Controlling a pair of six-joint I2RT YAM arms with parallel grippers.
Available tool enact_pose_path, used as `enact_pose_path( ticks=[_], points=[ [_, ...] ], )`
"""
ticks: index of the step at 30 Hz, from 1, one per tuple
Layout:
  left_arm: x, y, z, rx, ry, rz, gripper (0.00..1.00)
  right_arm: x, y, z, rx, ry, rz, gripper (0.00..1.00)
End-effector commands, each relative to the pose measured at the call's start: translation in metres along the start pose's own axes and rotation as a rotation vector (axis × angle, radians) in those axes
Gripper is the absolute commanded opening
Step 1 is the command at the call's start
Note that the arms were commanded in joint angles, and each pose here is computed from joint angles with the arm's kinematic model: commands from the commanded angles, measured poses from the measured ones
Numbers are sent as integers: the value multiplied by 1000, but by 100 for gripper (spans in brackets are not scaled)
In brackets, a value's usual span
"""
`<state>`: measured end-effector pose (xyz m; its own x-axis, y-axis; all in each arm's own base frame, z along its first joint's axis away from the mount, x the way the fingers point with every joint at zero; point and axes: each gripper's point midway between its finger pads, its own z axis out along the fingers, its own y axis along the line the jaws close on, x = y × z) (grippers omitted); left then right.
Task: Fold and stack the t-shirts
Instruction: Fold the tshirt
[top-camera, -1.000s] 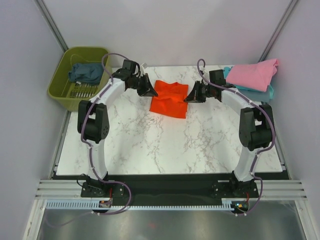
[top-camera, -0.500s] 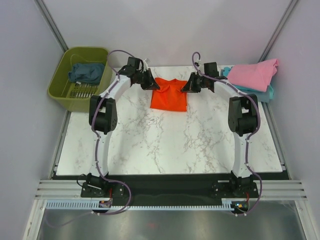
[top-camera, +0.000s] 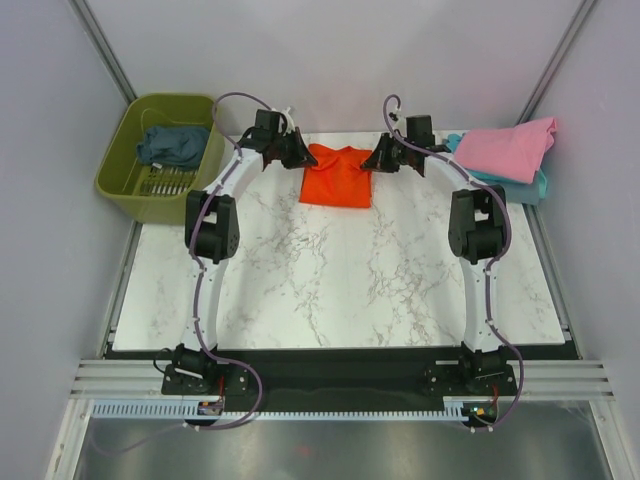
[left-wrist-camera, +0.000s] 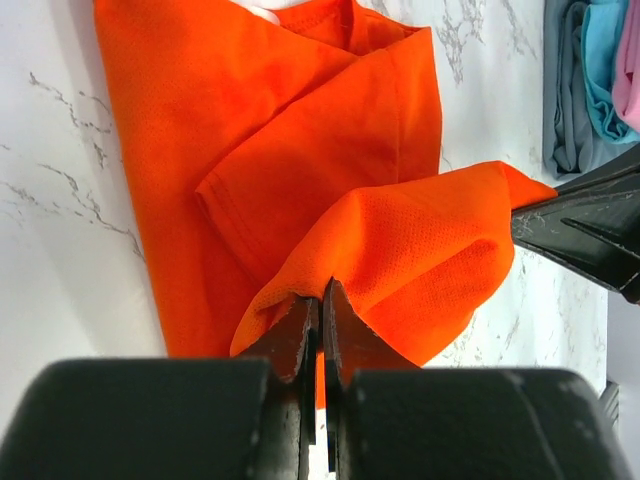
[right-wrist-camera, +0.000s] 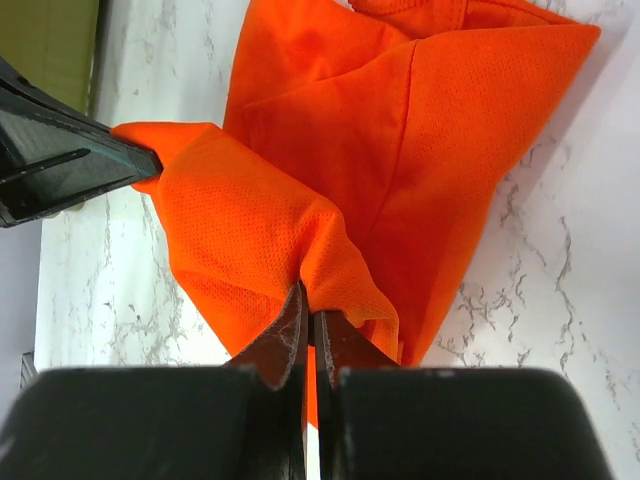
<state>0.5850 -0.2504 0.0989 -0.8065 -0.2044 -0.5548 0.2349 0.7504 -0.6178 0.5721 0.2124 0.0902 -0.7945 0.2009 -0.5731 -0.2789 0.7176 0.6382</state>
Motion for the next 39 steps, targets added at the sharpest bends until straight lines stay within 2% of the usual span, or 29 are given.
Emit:
enact_pose_path(
  ticks=[1,7,10,18,25,34,39],
  points=[
    [-30,-31,-27,38,-86,76,2,-31,21,-15,-33,-79,-55,0],
    [23,-46,-59,72,57,-42,2,-5,50,-48,-95,-18,17,0],
    [39,-60,-85,88,91,-77,2,24,62,-67,-110,37,68,0],
    [82,-83,-134,89,160,-139,2,61,89,-114,-133,79,110,0],
    [152,-80,-166,63,264,-220,2,110,97,-147,-119,126,143,0],
    [198,-93,-200,54,288,-194,2,175,109,-185,-111,191,184,0],
    [206,-95,-216,43,266,-163,2,186,125,-202,-127,182,148,0]
  ],
)
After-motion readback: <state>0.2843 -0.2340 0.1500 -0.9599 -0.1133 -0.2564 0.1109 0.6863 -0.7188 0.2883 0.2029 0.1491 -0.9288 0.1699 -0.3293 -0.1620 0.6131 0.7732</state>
